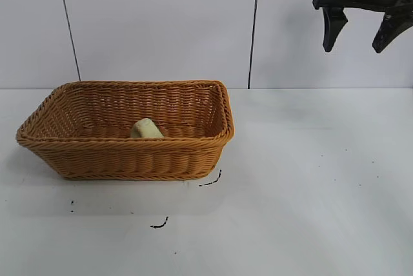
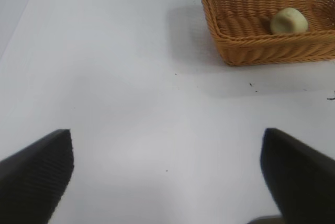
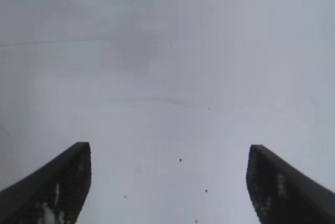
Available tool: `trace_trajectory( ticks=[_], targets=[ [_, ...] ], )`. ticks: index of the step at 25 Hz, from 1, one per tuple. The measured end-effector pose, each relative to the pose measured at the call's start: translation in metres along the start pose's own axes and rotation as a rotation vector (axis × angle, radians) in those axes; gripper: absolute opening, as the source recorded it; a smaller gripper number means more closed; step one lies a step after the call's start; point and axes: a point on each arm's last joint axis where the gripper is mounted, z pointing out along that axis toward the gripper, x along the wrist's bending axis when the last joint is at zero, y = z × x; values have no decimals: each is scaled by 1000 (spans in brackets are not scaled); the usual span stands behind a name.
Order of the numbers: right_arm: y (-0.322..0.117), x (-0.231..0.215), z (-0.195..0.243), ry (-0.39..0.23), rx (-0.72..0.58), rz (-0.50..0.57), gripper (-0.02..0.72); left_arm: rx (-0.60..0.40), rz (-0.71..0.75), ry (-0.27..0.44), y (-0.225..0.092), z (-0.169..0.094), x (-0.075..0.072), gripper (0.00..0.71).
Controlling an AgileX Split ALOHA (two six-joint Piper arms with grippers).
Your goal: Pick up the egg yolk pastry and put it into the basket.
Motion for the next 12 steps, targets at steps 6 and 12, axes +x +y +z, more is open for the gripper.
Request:
trace_trajectory(
  ticks=[6, 12],
  targets=[
    [-2, 2, -13, 31, -22, 12, 584, 0, 0, 0, 0, 0, 0, 697],
    [-41, 3, -77, 72, -88, 28, 583, 0, 0, 0, 0, 0, 0, 697]
  ],
)
